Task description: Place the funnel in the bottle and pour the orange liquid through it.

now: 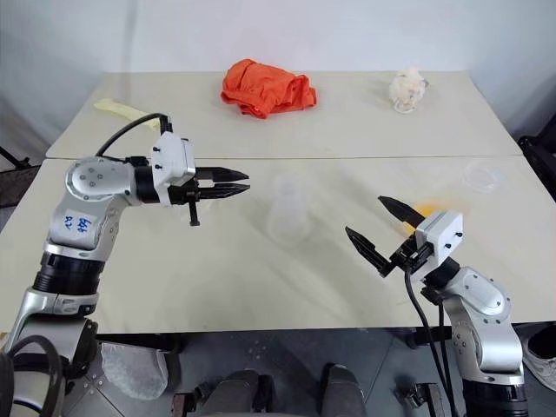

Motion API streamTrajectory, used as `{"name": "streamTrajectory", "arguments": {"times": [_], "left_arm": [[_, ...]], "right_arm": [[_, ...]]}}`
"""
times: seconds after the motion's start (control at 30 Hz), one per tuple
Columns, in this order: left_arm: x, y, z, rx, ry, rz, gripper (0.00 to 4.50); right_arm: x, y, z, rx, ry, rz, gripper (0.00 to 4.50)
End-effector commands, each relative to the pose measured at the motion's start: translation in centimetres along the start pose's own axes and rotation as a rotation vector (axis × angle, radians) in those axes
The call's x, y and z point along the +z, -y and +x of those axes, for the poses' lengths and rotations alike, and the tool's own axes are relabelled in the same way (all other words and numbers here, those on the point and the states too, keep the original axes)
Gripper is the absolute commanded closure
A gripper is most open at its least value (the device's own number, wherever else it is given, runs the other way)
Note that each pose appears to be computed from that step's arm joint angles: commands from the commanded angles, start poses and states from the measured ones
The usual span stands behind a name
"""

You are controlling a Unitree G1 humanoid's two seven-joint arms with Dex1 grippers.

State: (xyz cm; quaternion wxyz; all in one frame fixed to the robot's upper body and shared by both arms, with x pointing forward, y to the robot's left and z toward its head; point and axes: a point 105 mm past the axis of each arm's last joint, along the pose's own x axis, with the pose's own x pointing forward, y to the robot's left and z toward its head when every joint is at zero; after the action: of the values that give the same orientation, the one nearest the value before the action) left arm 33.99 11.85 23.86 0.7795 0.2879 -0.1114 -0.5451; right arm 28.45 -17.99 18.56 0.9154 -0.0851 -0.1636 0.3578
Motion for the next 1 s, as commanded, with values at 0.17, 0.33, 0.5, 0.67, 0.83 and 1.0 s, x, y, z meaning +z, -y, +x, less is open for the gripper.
{"name": "streamTrajectory", "arguments": {"times": [0.17,0.33,0.5,0.67,0.83,1.0], "left_arm": [[-2.5,0.2,-3.8,0.370,0.032,-0.144,3.84],[-5.4,3.2,-7.3,0.635,-0.016,-0.273,2.93],[-6.8,5.9,-11.5,0.902,-0.061,-0.372,1.36],[-7.7,8.7,-13.4,0.989,-0.109,-0.454,0.05],[-8.1,10.0,-12.6,0.964,-0.097,-0.520,0.05],[-8.5,8.9,-10.2,0.923,-0.043,-0.579,0.05]], "right_arm": [[1.8,-0.6,1.3,0.096,0.043,-0.042,0.00],[2.6,-0.6,2.2,0.161,0.052,-0.042,0.00],[2.9,-0.2,3.7,0.219,0.057,-0.021,0.00],[2.7,-0.6,4.5,0.272,0.056,0.028,0.00],[2.5,-1.3,4.5,0.317,0.048,0.019,0.00],[2.4,-1.2,4.4,0.307,0.047,0.001,0.00]]}}
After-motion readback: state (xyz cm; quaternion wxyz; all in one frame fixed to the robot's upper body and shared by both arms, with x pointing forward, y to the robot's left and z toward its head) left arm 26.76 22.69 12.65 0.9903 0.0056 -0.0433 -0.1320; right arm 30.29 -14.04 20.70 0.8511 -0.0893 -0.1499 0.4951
